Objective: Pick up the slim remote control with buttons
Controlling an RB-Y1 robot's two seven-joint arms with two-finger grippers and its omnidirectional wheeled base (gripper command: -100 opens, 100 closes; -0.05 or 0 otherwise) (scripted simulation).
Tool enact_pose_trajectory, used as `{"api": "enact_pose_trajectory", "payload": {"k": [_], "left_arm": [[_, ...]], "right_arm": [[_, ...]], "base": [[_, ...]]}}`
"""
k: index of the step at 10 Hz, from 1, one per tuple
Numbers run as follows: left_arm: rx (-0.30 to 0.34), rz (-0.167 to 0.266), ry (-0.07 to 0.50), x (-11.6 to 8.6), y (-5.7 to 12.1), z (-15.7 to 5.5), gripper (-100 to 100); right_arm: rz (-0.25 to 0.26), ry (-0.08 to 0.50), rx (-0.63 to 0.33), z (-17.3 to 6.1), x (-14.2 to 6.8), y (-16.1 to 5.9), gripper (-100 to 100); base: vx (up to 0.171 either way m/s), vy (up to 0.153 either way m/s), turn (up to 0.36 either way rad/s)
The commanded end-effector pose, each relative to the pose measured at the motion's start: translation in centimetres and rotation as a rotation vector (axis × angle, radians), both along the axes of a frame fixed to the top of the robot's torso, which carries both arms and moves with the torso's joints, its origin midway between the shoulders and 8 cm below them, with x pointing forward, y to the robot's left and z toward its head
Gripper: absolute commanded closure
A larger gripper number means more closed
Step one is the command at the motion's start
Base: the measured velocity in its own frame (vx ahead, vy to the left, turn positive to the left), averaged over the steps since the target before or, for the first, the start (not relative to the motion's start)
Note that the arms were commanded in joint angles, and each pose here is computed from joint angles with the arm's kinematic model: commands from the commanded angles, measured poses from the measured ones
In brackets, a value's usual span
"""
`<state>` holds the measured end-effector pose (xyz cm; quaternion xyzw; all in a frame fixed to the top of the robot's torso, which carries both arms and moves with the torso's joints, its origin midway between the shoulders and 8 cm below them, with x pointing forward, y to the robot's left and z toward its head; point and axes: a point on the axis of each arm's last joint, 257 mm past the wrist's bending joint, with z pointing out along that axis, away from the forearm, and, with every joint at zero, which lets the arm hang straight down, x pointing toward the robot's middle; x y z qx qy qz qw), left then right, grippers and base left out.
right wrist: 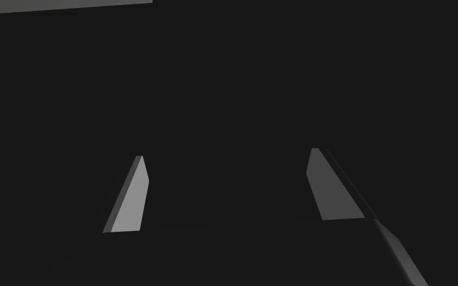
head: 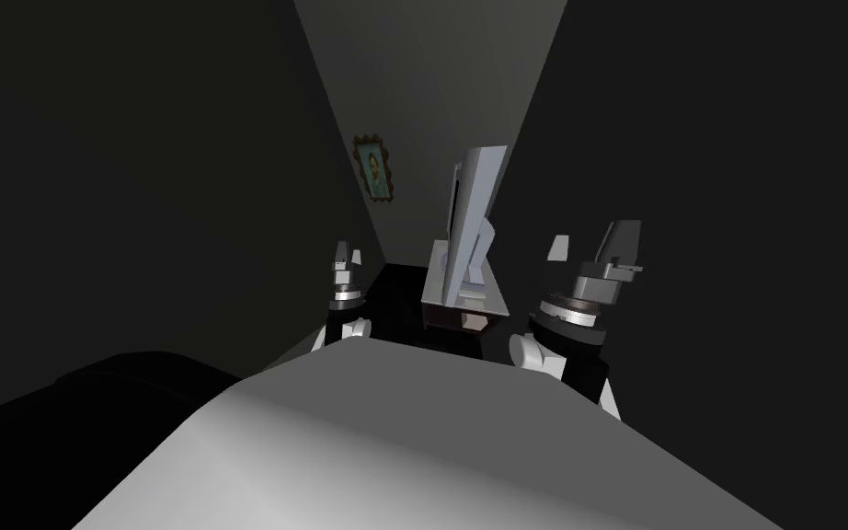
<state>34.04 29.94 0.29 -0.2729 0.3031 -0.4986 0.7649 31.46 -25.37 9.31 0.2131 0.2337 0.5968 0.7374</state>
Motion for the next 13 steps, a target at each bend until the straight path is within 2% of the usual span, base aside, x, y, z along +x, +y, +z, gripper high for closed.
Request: {"api": "enact_pose_trajectory", "payload": {"k": [1,4,7,8,11,12,13], "left_arm": [[0.0,0.0,0.0,0.0,0.0,0.0,0],[0.0,0.0,0.0,0.0,0.0,0.0,0],[0.0,0.0,0.0,0.0,0.0,0.0,0],[0.0,0.0,0.0,0.0,0.0,0.0,0],[0.0,0.0,0.0,0.0,0.0,0.0,0],[0.0,0.0,0.0,0.0,0.0,0.0,0],[0.0,0.0,0.0,0.0,0.0,0.0,0]], "right_arm": [[0.025,0.014,-0.026,-0.5,0.2,0.5,-100],[0.093,0.065,-0.074,-2.4,0.8,1.7,-100],[0.169,0.158,-0.12,-6.3,1.8,3.1,-100],[0.173,0.16,-0.127,-6.3,1.8,3.2,-100],[0.242,0.296,-0.183,-12.3,2.8,4.6,-100],[0.242,0.306,-0.187,-12.7,2.9,4.5,-100],[0.264,0.358,-0.213,-15.0,3.1,5.0,-100]], "base": [[-0.029,0.007,0.019],[-0.066,0.014,0.045],[-0.121,0.015,0.092],[-0.088,-0.008,0.043],[-0.082,-0.006,0.172],[-0.079,-0.01,0.057],[-0.068,0.015,0.119]]}}
